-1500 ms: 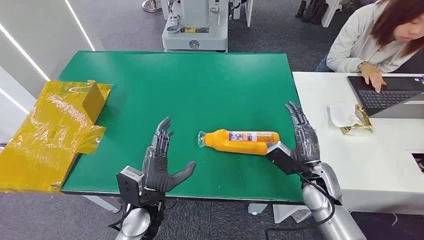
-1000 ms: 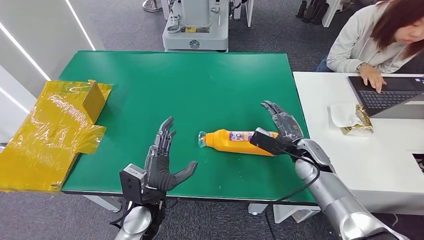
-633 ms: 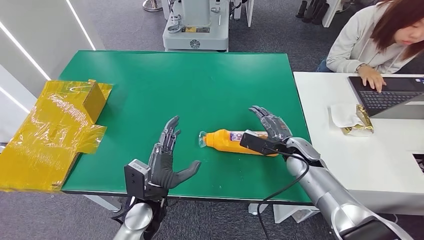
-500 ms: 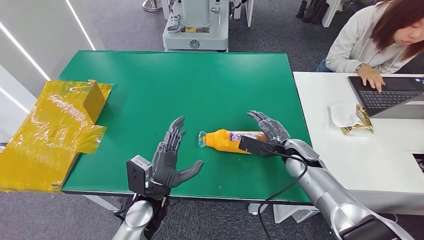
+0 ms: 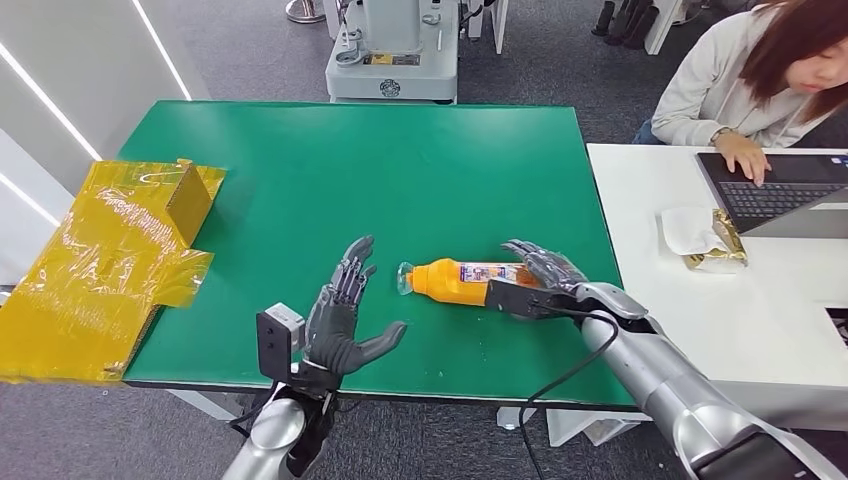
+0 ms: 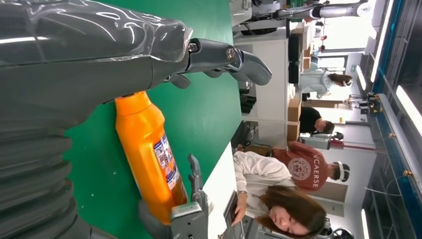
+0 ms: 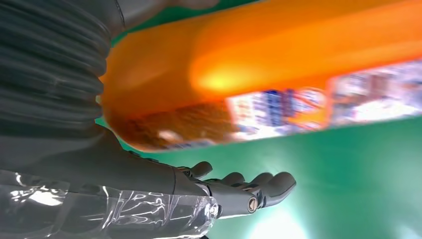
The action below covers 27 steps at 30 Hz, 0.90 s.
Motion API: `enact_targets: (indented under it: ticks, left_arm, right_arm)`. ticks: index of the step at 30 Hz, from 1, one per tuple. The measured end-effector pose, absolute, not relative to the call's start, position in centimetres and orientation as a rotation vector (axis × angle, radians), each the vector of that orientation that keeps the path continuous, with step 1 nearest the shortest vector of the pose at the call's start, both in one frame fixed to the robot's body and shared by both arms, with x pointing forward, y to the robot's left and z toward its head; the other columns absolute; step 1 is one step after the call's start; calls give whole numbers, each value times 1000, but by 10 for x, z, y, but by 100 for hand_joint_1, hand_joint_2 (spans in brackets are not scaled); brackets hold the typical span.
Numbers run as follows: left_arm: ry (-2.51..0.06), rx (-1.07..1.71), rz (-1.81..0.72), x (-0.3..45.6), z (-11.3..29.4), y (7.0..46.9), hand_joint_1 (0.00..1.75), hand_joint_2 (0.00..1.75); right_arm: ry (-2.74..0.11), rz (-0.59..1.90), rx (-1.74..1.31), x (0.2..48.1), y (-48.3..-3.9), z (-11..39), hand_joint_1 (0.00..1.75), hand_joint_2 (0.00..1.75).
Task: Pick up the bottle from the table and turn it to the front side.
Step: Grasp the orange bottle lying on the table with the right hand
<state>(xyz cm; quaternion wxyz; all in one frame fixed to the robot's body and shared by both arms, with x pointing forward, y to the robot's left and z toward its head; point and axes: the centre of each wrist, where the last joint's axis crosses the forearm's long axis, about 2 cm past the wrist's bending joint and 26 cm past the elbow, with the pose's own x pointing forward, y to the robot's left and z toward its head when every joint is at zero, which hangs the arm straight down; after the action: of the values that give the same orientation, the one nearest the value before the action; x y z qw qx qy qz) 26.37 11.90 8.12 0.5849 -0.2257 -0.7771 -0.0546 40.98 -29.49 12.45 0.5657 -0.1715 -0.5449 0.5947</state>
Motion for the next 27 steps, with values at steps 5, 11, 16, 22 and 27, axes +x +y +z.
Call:
enact_targets:
  ticks: [5, 11, 16, 22, 27]
  left_arm:
    - [-1790, -545, -118, 263, 79, 121, 0, 175]
    - [-1780, -546, -120, 263, 78, 122, 0, 175]
    - [-1774, -542, -117, 261, 75, 124, 0, 175]
    - [-1756, -536, -111, 255, 70, 126, 0, 175]
    - [-1743, -522, -104, 250, 65, 127, 0, 175]
  right_arm:
    - [-1230, 1447, -408, 410, -304, 124, 175, 175]
    - [-1199, 1481, -422, 411, -306, 125, 175, 175]
    - [-1176, 1525, -443, 412, -303, 127, 175, 175]
    - [-1192, 1552, -475, 412, -300, 127, 175, 175]
    - [-1257, 1533, -492, 406, -296, 120, 175, 175]
